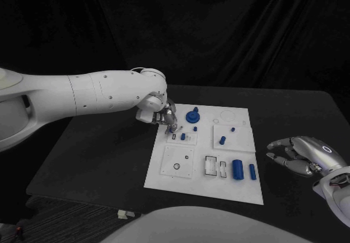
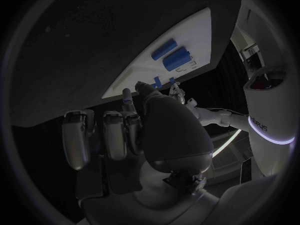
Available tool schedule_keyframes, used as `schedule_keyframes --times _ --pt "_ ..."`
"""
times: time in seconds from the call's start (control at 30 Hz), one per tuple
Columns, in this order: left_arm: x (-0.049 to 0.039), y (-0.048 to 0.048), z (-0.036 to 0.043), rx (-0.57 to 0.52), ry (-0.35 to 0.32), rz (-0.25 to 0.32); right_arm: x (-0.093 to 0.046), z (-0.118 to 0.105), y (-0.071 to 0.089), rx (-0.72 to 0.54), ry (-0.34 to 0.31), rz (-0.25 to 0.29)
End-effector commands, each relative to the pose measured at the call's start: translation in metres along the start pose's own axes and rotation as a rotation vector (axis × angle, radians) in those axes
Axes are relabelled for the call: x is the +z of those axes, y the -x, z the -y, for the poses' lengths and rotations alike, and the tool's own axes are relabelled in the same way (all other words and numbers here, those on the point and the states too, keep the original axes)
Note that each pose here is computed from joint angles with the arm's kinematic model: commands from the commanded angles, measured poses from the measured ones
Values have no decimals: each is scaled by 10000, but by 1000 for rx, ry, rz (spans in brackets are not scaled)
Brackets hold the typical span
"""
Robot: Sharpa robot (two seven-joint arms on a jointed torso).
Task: Assemble the parts on the task board
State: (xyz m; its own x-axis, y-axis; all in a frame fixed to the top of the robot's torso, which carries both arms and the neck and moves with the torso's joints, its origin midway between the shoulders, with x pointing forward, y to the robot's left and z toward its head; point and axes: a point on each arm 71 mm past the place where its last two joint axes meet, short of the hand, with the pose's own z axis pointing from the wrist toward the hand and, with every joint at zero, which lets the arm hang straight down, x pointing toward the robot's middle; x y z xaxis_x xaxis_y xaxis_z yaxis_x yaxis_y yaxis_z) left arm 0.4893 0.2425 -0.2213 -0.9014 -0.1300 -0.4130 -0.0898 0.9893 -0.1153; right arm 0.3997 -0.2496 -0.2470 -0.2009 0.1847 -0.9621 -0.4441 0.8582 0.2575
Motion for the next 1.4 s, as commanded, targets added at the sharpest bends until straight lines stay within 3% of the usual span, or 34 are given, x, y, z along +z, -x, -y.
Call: schedule_keyframes --times 0.03,0.5,1.4 --pt "8 -28 9 10 5 -5 -3 6 -5 0 -14 5" --pt "55 -131 -2 18 3 -32 -3 5 -3 0 -14 7" --pt "98 -186 46 25 -5 -44 0 11 -5 -1 -17 6"
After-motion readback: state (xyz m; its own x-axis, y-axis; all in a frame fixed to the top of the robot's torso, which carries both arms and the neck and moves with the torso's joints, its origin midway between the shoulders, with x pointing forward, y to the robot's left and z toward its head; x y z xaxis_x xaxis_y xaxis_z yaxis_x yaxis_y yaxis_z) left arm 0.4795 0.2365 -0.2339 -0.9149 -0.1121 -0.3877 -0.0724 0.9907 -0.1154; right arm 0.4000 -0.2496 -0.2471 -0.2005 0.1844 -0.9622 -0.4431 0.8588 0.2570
